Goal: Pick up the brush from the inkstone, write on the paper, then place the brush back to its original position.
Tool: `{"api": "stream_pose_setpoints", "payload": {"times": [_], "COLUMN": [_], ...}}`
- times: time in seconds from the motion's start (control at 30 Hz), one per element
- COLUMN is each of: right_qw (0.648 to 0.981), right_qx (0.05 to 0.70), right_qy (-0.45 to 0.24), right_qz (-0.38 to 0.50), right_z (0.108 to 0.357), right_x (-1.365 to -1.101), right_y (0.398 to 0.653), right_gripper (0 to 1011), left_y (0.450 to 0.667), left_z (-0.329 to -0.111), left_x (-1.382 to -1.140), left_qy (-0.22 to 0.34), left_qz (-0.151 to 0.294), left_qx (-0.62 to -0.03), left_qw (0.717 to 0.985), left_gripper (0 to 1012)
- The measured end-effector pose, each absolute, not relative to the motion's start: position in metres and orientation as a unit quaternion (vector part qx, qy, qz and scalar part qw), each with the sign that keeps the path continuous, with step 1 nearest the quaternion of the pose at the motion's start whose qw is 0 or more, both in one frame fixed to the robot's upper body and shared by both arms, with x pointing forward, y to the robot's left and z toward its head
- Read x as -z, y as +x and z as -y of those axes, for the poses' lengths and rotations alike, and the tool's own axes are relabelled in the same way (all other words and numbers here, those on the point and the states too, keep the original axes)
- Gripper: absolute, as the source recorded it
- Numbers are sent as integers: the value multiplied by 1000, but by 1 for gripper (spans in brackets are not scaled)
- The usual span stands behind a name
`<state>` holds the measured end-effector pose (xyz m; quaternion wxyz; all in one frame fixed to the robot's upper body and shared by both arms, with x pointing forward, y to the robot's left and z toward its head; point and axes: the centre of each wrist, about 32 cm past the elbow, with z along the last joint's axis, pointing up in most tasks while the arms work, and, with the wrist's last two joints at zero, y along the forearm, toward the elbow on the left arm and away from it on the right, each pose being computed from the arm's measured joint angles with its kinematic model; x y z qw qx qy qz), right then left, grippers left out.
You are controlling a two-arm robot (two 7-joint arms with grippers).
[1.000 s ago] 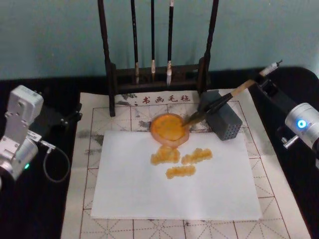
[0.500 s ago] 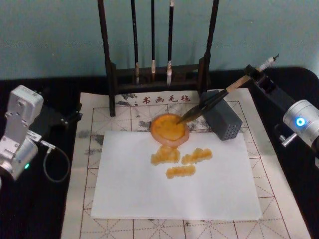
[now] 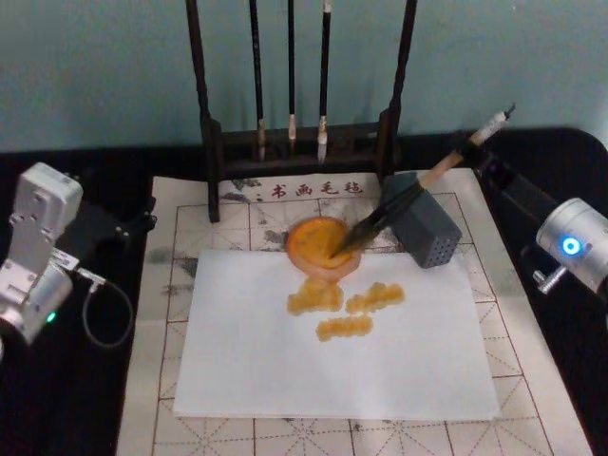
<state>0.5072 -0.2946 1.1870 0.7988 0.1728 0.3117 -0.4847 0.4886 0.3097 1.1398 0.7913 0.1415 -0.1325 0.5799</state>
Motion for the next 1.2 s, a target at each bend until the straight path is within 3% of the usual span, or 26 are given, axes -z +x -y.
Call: {"api": "stream_pose_setpoints", "payload": {"times": [0.47, 1.2], "right_qw": [831, 871], "right_qx": [446, 378], "right_qy": [148, 118], "right_qz": [-297, -292], "right_z": [294, 261], "right_x": [-1183, -1176], "right_y": [493, 487], "right_gripper": [181, 181], "left_y": [489, 489], "left_z": [-310, -310], "left_x": [-1140, -1140], "left_qy": [141, 141], "left_qz": [132, 132], "left_qx": [-580, -580], "left_qw": [791, 791], "left_gripper": [1001, 1001]}}
